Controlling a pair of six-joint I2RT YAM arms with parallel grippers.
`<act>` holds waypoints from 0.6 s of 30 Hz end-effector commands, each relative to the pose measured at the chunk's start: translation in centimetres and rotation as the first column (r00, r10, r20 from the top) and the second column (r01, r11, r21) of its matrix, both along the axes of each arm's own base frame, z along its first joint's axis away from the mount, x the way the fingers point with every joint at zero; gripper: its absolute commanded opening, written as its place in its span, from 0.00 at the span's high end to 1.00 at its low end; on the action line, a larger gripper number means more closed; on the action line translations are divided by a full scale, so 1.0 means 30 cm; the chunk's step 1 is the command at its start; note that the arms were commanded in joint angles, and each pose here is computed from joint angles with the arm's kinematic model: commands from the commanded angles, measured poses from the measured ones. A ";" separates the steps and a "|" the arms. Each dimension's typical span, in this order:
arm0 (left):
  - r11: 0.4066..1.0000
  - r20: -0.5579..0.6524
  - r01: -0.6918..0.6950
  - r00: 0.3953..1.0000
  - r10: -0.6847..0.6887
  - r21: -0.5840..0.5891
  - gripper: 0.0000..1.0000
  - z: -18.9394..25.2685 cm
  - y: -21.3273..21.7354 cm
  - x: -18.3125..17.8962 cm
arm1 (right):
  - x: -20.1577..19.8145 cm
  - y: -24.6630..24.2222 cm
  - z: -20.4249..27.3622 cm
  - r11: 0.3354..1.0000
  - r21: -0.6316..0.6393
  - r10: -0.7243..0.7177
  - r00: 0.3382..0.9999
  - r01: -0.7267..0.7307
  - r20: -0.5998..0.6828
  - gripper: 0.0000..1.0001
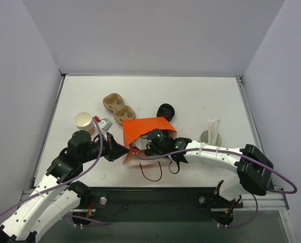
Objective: Pack the takeout coffee
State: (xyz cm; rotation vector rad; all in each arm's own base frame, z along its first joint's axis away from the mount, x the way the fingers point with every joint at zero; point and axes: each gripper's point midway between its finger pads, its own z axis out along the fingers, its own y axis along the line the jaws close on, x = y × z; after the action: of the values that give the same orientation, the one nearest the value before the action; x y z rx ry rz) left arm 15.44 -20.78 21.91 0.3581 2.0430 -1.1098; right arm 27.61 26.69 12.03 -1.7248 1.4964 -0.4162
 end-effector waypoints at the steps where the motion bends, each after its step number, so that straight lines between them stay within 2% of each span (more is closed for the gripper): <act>1: 0.999 0.023 0.028 0.999 -0.027 -0.044 1.00 0.076 -0.012 -0.017 | 0.002 -0.059 -0.085 0.998 -0.041 -0.058 0.997 0.056 -0.053 0.52; 6: 0.998 0.019 0.027 0.999 -0.027 -0.048 1.00 0.078 -0.014 -0.016 | 0.018 -0.057 -0.082 0.996 -0.030 -0.080 0.996 0.079 -0.042 0.51; 9: 0.998 0.017 0.027 1.000 -0.026 -0.048 1.00 0.077 -0.014 -0.016 | 0.023 -0.055 -0.083 0.996 -0.025 -0.087 0.995 0.086 -0.040 0.48; 12: 0.998 0.018 0.027 0.999 -0.026 -0.049 1.00 0.081 -0.012 -0.020 | 0.030 -0.053 -0.080 0.995 -0.023 -0.093 0.995 0.092 -0.031 0.43; 16: 0.998 0.019 0.024 1.000 -0.023 -0.049 1.00 0.084 -0.011 -0.018 | 0.041 -0.047 -0.058 0.995 -0.009 -0.101 0.995 0.101 -0.014 0.31; 18: 0.999 0.020 0.022 1.000 -0.021 -0.050 1.00 0.088 -0.011 -0.017 | 0.045 -0.038 -0.041 0.995 0.005 -0.098 0.995 0.098 -0.009 0.29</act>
State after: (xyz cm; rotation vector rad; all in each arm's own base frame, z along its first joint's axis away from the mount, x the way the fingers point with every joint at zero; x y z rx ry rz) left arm 15.57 -20.75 21.77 0.3515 2.0494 -1.1032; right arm 28.37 26.91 11.65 -1.6762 1.5192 -0.4149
